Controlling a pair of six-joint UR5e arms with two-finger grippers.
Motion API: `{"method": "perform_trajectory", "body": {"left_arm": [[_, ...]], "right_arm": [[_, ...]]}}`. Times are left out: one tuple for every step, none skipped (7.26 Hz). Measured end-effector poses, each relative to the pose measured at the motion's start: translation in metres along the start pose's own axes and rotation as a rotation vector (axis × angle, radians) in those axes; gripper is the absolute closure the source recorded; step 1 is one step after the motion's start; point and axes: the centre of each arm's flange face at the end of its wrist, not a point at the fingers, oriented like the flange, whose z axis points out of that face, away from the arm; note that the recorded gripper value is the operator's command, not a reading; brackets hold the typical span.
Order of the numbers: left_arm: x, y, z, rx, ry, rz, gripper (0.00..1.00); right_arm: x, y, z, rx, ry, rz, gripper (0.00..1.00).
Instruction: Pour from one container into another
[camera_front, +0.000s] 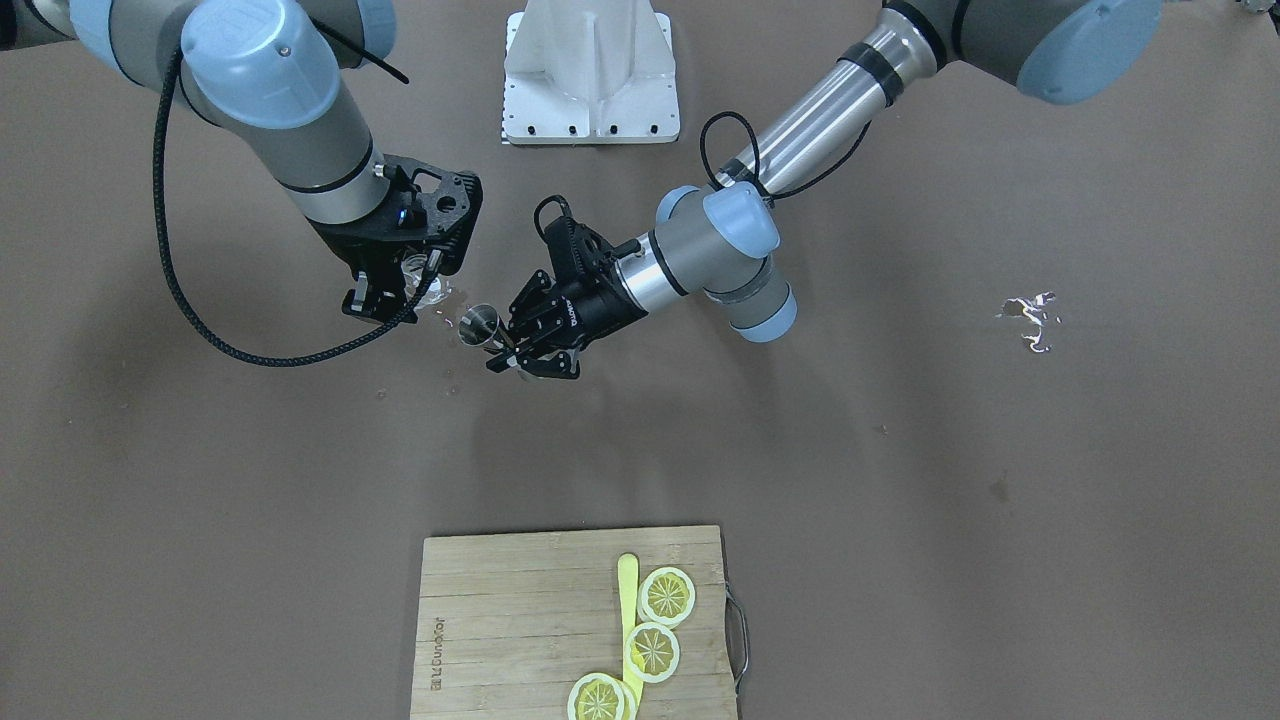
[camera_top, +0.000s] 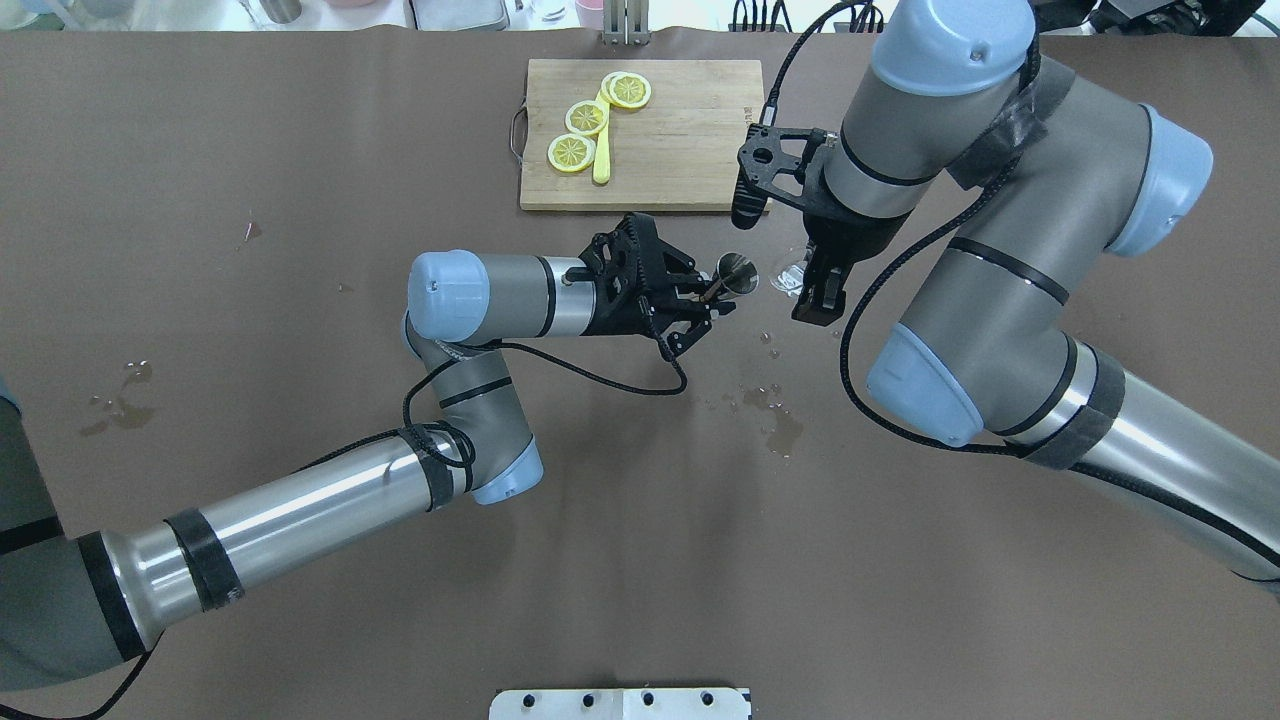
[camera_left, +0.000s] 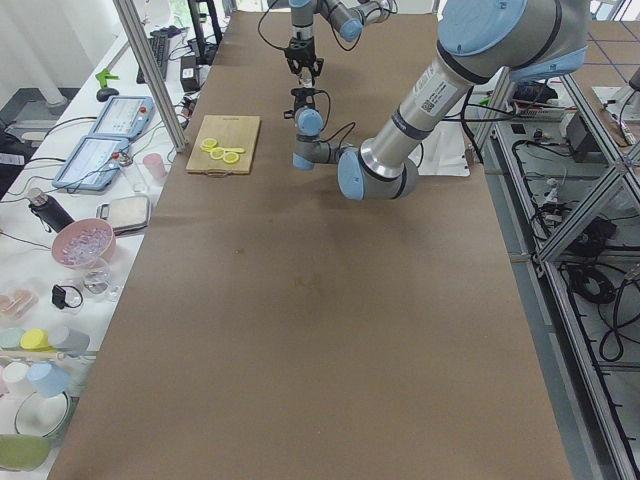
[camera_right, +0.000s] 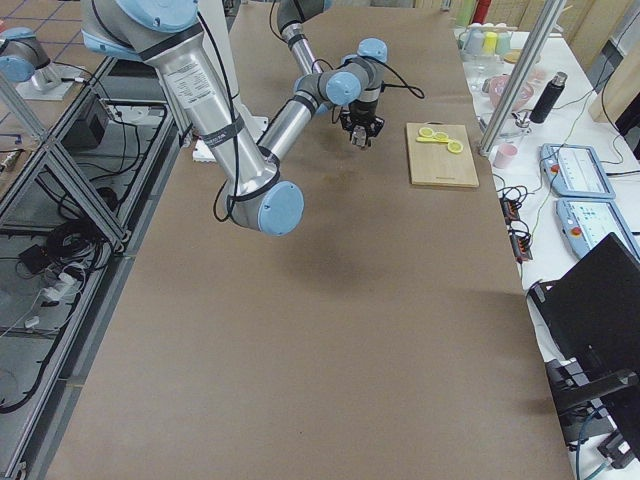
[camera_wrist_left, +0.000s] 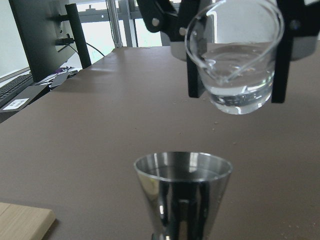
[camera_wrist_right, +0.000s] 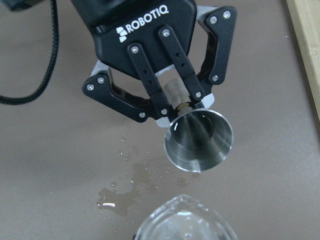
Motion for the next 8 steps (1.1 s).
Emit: {"method": "perform_trajectory", "body": {"left_arm": [[0.000, 0.000, 0.000, 0.001, 0.000, 0.000, 1.00], [0.000, 0.000, 0.000, 0.002, 0.000, 0.000, 1.00], [0.000, 0.000, -0.001, 0.003, 0.000, 0.001, 1.00], [0.001, 0.000, 0.000, 0.003, 0.001, 0.001, 1.00], [0.001, 0.001, 0.000, 0.004, 0.002, 0.001, 1.00], [0.002, 0.001, 0.000, 0.005, 0.003, 0.001, 1.00], [0.003, 0.001, 0.000, 0.006, 0.004, 0.001, 1.00], [0.004, 0.001, 0.000, 0.009, 0.005, 0.001, 1.00]], "right_arm": [[0.000, -0.005, -0.001, -0.014, -0.006, 0.006, 1.00], [0.001, -0.008, -0.001, -0.026, -0.010, 0.011, 1.00], [0.003, -0.011, -0.001, -0.039, -0.016, 0.011, 1.00], [0.006, -0.018, 0.000, -0.057, -0.024, 0.006, 1.00], [0.010, -0.027, 0.001, -0.077, -0.032, 0.005, 1.00], [0.013, -0.034, 0.001, -0.092, -0.039, 0.005, 1.00], [0.015, -0.037, 0.002, -0.104, -0.044, 0.006, 1.00], [0.016, -0.039, 0.002, -0.118, -0.050, 0.010, 1.00]]}}
